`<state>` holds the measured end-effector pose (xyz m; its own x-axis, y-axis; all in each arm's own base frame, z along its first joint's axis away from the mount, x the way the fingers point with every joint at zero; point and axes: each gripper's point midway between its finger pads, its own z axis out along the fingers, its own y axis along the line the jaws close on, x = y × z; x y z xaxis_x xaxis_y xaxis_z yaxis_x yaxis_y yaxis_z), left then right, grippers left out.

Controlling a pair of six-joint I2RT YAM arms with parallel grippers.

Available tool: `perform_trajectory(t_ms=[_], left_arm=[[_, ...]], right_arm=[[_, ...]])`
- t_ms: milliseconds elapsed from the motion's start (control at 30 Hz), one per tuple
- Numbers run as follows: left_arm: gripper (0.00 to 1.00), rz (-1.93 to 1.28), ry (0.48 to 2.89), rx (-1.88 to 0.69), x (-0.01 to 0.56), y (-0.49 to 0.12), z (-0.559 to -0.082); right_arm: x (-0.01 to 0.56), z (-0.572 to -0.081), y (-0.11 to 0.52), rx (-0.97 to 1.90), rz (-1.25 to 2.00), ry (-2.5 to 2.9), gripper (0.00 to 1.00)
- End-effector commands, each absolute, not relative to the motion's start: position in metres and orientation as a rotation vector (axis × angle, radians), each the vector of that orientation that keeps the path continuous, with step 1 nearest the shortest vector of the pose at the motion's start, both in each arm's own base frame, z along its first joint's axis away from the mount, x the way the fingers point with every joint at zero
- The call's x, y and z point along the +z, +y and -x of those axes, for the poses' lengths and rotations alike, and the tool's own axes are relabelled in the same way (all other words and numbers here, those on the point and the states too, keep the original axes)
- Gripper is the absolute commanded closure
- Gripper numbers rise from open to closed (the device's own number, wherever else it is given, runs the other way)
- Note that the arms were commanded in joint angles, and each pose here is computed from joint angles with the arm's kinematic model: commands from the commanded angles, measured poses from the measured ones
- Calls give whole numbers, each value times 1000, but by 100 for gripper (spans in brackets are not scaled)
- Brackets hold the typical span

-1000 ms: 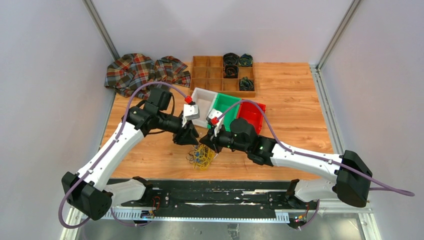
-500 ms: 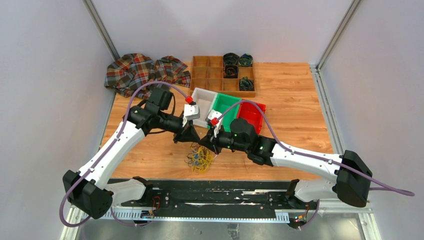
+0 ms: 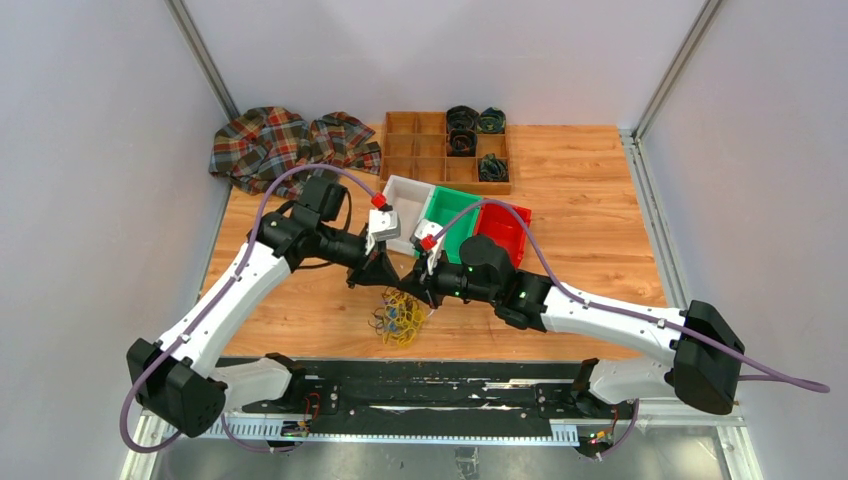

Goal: Untangle the cables

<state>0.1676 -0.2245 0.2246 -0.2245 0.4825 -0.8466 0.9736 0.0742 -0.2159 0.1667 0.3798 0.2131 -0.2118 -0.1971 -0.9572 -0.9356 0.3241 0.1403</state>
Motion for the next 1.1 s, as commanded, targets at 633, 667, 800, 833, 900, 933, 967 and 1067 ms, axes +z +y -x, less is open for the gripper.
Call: perform_trajectory(t_ms=[633, 667, 800, 833, 900, 933, 967, 1067], left_arm=[[99, -1117, 1845, -906, 288, -224, -207], [99, -1109, 1845, -907, 292, -223, -206], [99, -1071, 1858, -925, 304, -222, -201], [99, -1068, 1857, -931, 305, -222, -199], [99, -1065, 1861, -941, 306, -221, -196], [99, -1066, 1863, -943, 307, -221, -194], [99, -1071, 1864, -948, 307, -220, -193], [99, -1080, 1857, -951, 311, -218, -187]], right_arm=[[258, -210, 360, 828, 703, 1573, 51], [261, -212, 361, 826, 691, 1566, 50], [271, -224, 367, 809, 636, 1545, 50], [272, -227, 368, 803, 615, 1540, 49], [276, -236, 370, 782, 567, 1531, 49], [278, -241, 370, 772, 539, 1528, 49], [278, -244, 371, 765, 523, 1522, 49], [281, -248, 382, 794, 507, 1488, 49]])
